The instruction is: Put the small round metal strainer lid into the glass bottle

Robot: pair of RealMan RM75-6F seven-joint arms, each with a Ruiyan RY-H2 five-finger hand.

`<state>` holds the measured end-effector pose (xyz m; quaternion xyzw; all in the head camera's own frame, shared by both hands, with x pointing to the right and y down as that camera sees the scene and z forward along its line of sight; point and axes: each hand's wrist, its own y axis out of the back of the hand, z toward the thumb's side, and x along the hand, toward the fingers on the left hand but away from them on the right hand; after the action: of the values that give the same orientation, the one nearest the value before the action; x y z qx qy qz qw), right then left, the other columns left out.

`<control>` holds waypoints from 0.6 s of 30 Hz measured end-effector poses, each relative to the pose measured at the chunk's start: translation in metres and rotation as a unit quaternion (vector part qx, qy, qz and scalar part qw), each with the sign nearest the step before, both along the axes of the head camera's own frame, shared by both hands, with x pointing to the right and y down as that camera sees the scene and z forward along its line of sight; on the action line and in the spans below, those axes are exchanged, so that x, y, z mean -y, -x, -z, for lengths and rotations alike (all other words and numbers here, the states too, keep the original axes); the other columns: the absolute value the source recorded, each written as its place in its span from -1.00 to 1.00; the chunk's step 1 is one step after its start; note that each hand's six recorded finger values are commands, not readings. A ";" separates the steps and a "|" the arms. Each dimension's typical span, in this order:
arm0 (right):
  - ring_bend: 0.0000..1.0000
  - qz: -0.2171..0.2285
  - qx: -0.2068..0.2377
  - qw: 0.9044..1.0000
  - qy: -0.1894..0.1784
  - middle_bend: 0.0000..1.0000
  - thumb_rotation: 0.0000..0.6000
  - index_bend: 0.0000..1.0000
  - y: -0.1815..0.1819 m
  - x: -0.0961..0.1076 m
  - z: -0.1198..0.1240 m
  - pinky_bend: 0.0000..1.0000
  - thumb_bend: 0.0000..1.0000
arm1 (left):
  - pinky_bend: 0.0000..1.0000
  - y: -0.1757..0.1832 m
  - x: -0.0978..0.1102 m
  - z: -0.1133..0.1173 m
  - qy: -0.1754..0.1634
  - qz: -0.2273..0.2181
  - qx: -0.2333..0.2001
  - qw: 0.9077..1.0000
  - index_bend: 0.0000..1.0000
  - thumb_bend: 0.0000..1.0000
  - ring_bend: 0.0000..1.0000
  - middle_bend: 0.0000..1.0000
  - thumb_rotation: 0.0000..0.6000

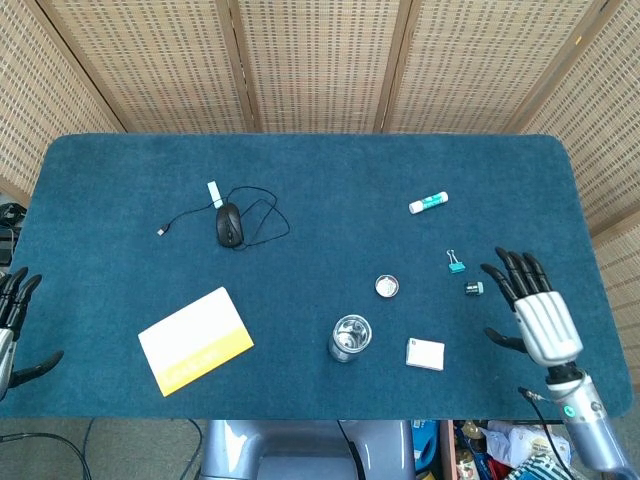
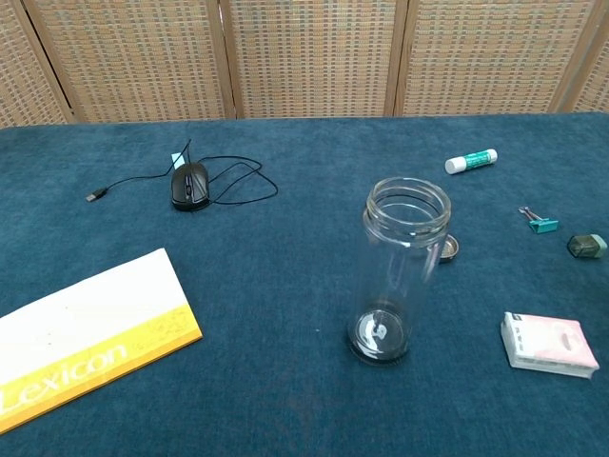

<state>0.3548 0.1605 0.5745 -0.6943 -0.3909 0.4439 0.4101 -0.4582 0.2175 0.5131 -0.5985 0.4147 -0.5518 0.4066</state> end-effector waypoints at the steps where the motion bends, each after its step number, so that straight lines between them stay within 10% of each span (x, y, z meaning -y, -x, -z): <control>1: -1.00 0.007 0.014 1.000 0.012 -1.00 1.00 -0.38 0.009 0.010 -0.006 -1.00 -0.78 | -1.00 0.000 0.001 -0.002 0.002 0.001 0.002 1.000 -1.00 -0.89 -1.00 -1.00 1.00; 18: -1.00 0.013 0.023 0.990 0.140 -1.00 1.00 -0.01 0.106 0.089 -0.110 -1.00 -0.23 | -1.00 0.003 0.015 -0.023 0.024 0.020 0.030 0.999 -1.00 -0.89 -1.00 -1.00 1.00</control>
<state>0.2487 0.0719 0.6845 -0.7597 -0.3253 0.4729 0.3056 -0.4616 0.2021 0.5362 -0.5832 0.4007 -0.5872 0.3932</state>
